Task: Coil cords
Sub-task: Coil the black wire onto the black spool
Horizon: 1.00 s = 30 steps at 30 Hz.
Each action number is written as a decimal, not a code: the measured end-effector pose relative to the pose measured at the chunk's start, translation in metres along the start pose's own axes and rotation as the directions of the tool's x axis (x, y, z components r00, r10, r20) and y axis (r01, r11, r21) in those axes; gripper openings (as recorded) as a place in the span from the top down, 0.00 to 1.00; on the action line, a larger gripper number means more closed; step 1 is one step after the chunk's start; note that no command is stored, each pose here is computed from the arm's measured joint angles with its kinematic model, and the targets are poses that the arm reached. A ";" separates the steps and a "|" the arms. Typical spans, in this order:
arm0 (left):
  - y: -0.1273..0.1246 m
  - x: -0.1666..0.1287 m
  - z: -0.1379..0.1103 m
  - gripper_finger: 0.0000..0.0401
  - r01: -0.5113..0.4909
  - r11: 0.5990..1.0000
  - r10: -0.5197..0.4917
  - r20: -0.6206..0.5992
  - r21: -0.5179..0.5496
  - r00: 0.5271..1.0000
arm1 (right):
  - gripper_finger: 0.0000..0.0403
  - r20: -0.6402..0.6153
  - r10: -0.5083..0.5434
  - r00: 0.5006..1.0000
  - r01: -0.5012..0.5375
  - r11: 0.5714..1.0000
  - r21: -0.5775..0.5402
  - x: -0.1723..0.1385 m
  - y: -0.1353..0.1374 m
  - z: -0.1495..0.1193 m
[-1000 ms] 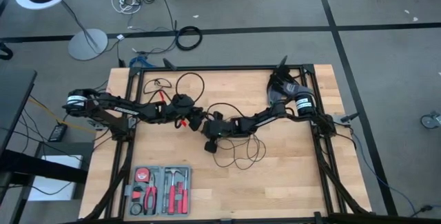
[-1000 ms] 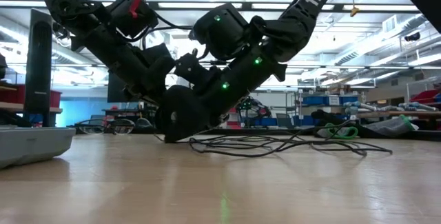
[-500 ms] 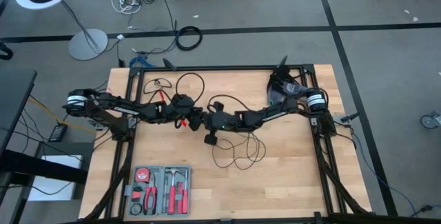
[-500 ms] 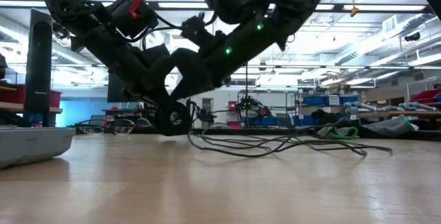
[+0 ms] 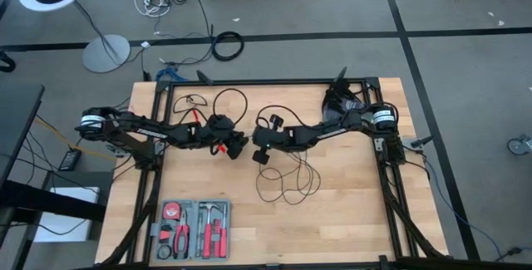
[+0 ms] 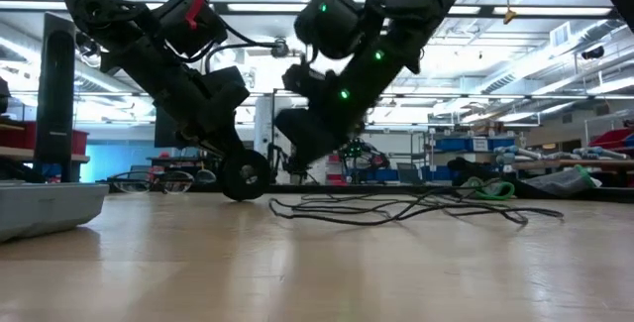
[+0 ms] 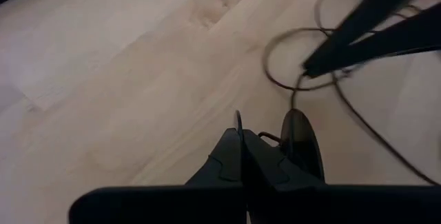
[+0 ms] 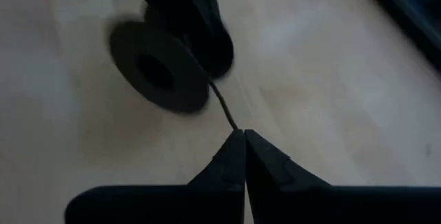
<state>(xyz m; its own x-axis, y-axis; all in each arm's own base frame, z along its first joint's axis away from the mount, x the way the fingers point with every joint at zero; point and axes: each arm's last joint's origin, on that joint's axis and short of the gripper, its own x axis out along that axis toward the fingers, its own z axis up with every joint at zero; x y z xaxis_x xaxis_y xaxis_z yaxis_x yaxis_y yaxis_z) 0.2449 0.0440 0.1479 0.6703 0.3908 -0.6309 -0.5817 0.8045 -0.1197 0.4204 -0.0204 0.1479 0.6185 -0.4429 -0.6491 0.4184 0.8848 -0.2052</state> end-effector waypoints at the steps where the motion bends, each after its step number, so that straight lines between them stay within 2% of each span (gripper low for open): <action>1: 0.000 0.000 0.000 1.00 0.007 1.000 -0.007 0.001 -0.001 1.000 | 1.00 -0.011 0.004 1.000 -0.004 1.000 0.006 0.001 0.001 -0.002; 8: -0.003 0.000 0.003 1.00 0.066 0.998 -0.066 0.020 -0.024 0.998 | 1.00 -0.063 0.091 0.994 -0.088 0.995 0.051 0.016 0.009 -0.016; 14: -0.003 0.000 0.005 1.00 0.041 0.999 -0.040 0.049 -0.034 0.998 | 0.99 -0.030 0.114 0.993 -0.112 0.992 0.058 0.020 0.015 -0.017; 19: -0.002 0.000 0.005 1.00 0.023 0.999 -0.022 0.052 -0.034 0.998 | 0.93 -0.044 0.158 0.986 -0.156 0.987 0.049 0.020 0.017 -0.018; 25: -0.002 0.000 0.006 1.00 0.025 0.999 -0.023 0.065 -0.037 0.998 | 0.85 -0.068 0.150 0.986 -0.147 0.988 0.049 0.021 0.015 -0.020; 30: -0.002 -0.004 0.008 1.00 0.029 0.999 -0.026 0.075 -0.039 0.997 | 0.83 -0.094 0.146 0.985 -0.140 0.988 0.064 0.021 0.013 -0.021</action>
<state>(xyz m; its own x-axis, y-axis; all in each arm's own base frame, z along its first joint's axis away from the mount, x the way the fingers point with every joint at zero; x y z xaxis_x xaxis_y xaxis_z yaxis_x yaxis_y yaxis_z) 0.2475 0.0445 0.1570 0.7178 0.4017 -0.5686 -0.5796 0.7974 -0.1683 0.4248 -0.0151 0.1159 0.6073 -0.2936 -0.7383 0.3691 0.9271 -0.0651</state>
